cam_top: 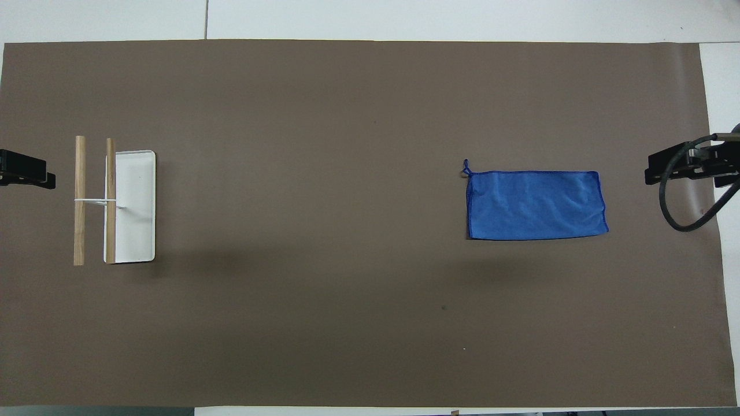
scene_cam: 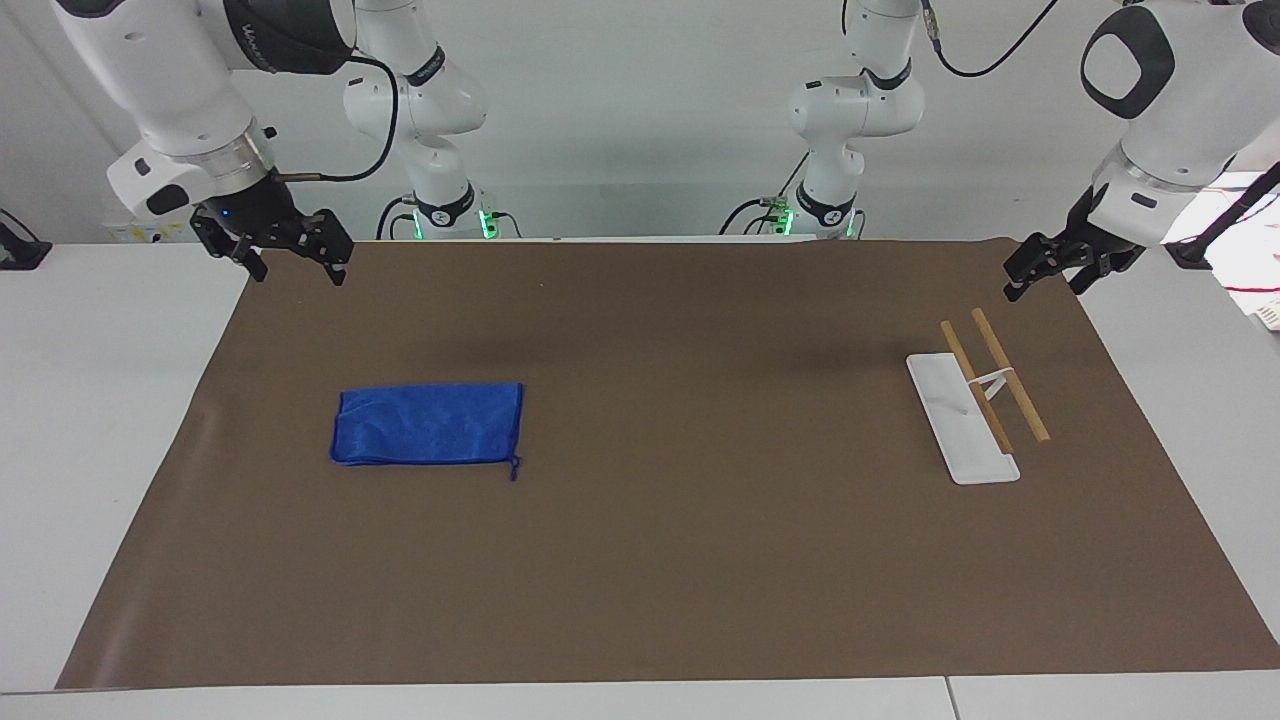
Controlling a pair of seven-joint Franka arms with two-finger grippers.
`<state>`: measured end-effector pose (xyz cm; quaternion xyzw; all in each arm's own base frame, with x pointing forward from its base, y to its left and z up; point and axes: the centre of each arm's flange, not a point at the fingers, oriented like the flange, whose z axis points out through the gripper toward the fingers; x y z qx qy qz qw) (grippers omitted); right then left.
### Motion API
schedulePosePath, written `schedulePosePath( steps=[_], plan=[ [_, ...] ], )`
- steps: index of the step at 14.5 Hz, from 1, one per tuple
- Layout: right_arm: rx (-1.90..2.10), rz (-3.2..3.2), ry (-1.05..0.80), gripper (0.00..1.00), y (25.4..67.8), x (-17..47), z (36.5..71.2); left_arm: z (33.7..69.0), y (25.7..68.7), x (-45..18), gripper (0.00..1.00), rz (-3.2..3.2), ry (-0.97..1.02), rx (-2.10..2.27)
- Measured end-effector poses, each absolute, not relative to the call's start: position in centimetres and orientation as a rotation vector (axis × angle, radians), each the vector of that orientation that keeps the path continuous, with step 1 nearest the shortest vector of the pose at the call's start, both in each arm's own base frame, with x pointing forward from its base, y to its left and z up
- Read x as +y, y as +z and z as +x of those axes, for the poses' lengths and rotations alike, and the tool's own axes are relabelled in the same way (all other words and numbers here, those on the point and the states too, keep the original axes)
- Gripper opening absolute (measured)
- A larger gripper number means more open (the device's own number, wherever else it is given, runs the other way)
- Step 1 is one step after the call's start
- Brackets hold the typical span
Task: Right arm passes towel to left arm to hang
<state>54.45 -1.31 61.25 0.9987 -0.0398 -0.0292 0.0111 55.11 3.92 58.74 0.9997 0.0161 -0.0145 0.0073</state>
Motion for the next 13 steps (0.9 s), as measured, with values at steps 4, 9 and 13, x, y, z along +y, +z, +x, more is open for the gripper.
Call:
schedulePosePath(
  steps=[4,9,13],
  plan=[
    [-0.123,3.12,-0.026,1.0,59.7,-1.4,54.3,55.1,58.7,3.9,1.0,3.126,-0.045,0.05],
    [-0.11,3.124,0.069,1.0,54.7,-1.1,54.5,55.1,58.7,3.9,1.0,3.126,-0.045,0.05],
    [-0.066,3.125,0.109,1.0,46.6,0.3,54.7,55.1,58.7,3.9,1.0,3.126,-0.045,0.05]
  ],
)
